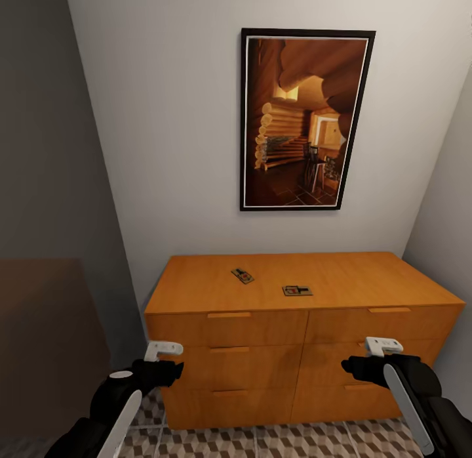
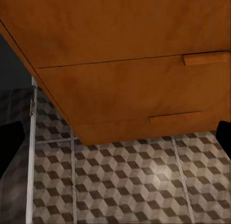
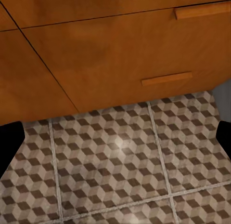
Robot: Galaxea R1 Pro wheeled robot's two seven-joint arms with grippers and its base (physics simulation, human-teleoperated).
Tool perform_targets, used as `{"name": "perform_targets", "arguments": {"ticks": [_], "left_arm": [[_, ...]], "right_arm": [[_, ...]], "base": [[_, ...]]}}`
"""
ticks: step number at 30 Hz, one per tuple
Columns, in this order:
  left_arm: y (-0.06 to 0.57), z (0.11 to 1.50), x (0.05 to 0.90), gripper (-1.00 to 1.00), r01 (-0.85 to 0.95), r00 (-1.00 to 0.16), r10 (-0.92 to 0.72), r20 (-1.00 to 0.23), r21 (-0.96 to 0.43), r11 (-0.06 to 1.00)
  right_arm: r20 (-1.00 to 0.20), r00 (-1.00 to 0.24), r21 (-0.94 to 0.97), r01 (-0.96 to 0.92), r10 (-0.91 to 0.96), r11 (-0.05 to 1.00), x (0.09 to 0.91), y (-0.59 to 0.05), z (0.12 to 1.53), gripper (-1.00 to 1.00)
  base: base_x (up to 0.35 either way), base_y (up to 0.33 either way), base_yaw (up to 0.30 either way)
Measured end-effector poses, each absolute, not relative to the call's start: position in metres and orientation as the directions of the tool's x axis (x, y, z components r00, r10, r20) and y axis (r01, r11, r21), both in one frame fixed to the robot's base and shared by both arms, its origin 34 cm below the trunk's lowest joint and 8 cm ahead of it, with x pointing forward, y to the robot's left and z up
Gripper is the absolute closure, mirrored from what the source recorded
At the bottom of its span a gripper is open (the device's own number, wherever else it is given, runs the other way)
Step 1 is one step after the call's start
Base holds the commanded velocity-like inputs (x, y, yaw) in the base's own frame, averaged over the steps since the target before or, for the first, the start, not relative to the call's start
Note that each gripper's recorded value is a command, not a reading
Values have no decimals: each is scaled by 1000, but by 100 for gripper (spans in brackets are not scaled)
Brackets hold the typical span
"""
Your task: Take the four mousetraps from the cabinet in the bathroom and place them on the bathroom floor. Make sure all four end up on the same floor surface, and ensure that at least two of them are either under or directly next to the same bathroom sink.
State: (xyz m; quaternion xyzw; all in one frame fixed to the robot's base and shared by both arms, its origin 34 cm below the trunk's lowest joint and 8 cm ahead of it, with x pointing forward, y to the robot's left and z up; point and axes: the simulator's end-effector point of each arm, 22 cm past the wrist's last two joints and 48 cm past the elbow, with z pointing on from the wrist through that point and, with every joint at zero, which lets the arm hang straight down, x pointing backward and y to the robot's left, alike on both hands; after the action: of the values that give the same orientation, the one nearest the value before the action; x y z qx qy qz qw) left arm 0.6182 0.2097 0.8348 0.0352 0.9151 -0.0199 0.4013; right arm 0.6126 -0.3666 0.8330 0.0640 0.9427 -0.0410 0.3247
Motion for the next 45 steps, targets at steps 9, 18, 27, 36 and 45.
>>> {"name": "perform_targets", "arguments": {"ticks": [9,18,27,36,45], "left_arm": [[198,833,616,-100,107,-677,70,-732,-4,994],[198,833,616,-100,109,-676,71,-733,-4,994],[194,838,617,-100,112,-665,65,-744,-14,994],[172,863,631,-100,110,-593,15,-805,-62,992],[154,887,645,-100,114,-537,-28,-843,-105,988]], "right_arm": [[-618,-780,-36,148,94,988,613,-367,833,-100],[-619,-780,-39,150,94,988,613,-368,834,-100],[-622,-777,-41,152,94,987,613,-369,835,-100],[-669,-741,-77,154,63,985,620,-379,861,-100],[-702,-711,-98,162,47,982,630,-385,882,-100]], "base": [[-145,0,0],[-33,0,0],[-5,0,0],[0,0,0],[0,0,0]]}}
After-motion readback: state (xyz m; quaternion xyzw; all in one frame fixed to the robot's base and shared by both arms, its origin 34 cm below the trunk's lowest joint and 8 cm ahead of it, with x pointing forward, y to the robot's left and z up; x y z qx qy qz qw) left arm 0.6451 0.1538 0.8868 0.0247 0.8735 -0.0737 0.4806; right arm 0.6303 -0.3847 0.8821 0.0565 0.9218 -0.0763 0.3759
